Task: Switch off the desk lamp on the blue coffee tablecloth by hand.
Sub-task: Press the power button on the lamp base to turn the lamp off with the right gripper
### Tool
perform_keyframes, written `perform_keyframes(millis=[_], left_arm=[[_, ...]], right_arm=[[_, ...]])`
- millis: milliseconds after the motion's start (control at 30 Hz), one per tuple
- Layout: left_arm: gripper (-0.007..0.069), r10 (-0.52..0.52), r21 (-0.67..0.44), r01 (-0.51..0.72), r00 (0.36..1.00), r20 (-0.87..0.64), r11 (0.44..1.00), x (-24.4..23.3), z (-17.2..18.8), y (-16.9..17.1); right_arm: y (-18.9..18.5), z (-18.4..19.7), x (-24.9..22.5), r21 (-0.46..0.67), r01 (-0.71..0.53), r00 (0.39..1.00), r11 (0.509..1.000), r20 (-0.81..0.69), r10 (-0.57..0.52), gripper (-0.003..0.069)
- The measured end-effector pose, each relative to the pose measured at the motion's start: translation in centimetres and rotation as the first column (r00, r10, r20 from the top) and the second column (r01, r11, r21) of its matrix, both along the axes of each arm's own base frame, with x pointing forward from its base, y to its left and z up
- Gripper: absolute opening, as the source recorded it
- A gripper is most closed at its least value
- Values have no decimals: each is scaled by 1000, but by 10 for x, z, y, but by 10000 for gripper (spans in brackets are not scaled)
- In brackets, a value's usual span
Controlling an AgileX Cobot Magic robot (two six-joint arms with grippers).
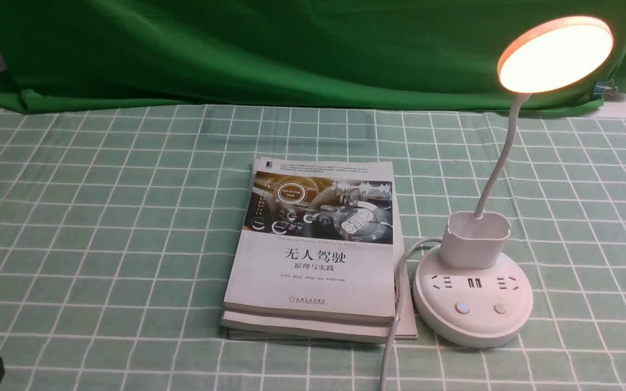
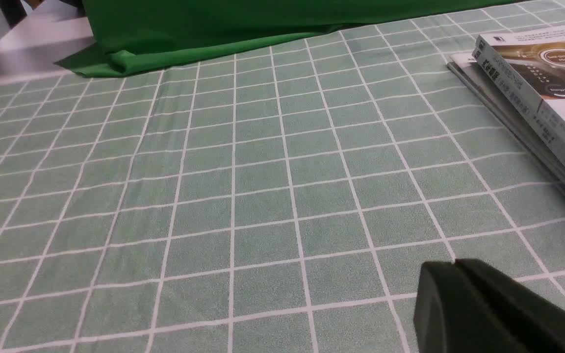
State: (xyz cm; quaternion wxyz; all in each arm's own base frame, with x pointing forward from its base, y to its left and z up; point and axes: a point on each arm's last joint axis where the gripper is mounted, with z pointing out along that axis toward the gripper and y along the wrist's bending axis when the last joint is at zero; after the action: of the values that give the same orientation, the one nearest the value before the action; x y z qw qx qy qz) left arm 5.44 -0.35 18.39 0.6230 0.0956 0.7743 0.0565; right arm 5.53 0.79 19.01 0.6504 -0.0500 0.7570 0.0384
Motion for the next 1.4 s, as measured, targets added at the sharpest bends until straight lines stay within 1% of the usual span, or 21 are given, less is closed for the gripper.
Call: perform_keyframes(millis=[1200,1267,1300,1367,1400], left_arm=[[0,0,0,0,1000,0,1000,0,0,0],[0,0,0,0,1000,0,1000,0,0,0],[0,0,0,0,1000,0,1000,0,0,0],[0,0,0,0,1000,0,1000,0,0,0],[0,0,0,0,1000,0,1000,0,0,0]], right_arm=[[0,0,0,-1,0,1000,1000,2,0,237],[0,1,0,27,1,1000,1000,7,-2,237],[1,2,0,100,7,1000,995,8,-7,237],[1,4,0,232,-22,1000,973,14,19,237],[1,5,0,285,19,1000,958,9,-22,237]])
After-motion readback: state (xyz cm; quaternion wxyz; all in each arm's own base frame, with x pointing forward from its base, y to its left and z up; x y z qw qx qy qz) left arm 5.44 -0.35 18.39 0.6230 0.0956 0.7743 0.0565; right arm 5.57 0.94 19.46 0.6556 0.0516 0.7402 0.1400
